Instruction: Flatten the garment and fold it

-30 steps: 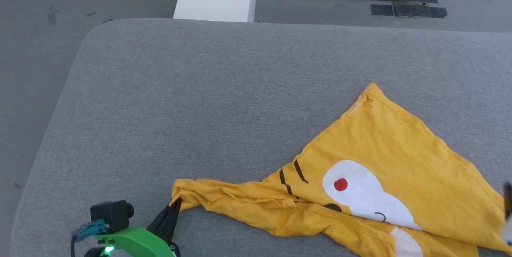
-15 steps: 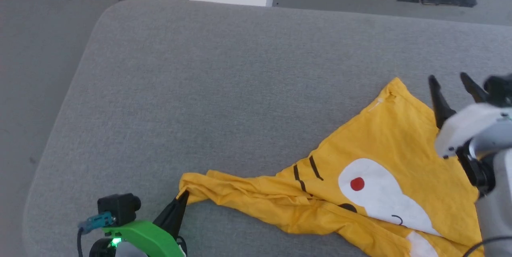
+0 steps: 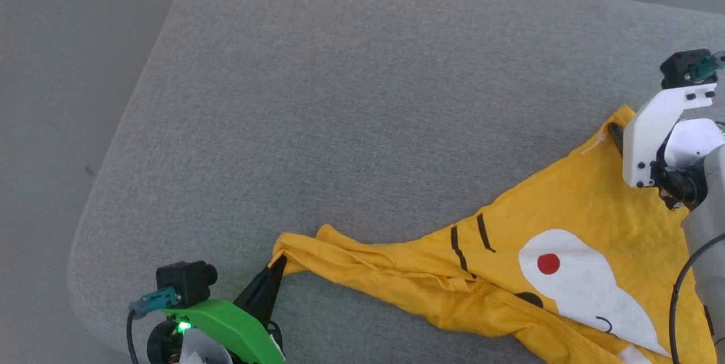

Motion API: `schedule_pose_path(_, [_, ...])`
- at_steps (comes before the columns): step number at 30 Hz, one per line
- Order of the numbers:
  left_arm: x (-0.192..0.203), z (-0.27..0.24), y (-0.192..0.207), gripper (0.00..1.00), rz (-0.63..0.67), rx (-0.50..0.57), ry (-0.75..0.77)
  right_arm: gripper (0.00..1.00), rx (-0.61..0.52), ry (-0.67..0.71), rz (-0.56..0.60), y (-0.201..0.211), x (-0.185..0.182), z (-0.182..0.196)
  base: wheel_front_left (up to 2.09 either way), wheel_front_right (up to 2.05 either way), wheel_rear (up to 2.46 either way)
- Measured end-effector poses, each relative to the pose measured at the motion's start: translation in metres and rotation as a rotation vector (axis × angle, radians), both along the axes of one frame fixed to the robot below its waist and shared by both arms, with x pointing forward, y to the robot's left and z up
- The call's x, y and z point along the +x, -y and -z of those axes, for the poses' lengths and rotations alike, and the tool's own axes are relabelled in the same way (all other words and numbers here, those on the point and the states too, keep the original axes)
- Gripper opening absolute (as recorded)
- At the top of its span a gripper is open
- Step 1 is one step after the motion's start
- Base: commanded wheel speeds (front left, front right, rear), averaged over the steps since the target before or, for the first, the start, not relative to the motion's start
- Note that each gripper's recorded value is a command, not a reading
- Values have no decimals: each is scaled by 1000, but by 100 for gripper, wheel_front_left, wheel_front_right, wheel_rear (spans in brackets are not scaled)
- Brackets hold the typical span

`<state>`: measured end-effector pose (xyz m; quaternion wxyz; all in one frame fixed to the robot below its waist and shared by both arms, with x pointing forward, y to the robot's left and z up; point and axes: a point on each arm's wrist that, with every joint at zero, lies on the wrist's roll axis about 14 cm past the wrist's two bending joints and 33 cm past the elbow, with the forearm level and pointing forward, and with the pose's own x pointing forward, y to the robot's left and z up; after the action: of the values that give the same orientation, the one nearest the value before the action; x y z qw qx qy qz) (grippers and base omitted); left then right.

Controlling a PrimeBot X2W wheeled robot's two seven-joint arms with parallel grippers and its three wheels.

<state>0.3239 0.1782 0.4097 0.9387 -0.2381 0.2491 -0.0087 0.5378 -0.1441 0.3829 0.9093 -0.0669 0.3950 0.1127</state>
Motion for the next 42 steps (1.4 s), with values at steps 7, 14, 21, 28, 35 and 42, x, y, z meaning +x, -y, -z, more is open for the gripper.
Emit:
schedule_pose_path(7, [-3,9,-6,0,-30,4,-24,0,-53,-98,-18,-5,4,10,0,0,0])
schedule_pose_path(14, [0,2,-2,0,-12,2,4,0,-9,36,-3,-1,-2,-7,0,0,0])
schedule_pose_path(21, [1,-16,6,0,24,3,61,0,100,301,67,19,-31,-51,0,0,0])
schedule_pose_path(28, [13,-49,17,0,71,2,183,0,172,426,223,61,-82,-83,0,0,0])
schedule_pose_path(35, [53,-131,38,0,226,25,474,0,132,626,261,95,-109,-163,0,0,0])
schedule_pose_path(42, [93,-249,63,0,386,82,788,0,-29,823,184,112,-114,-271,0,0,0])
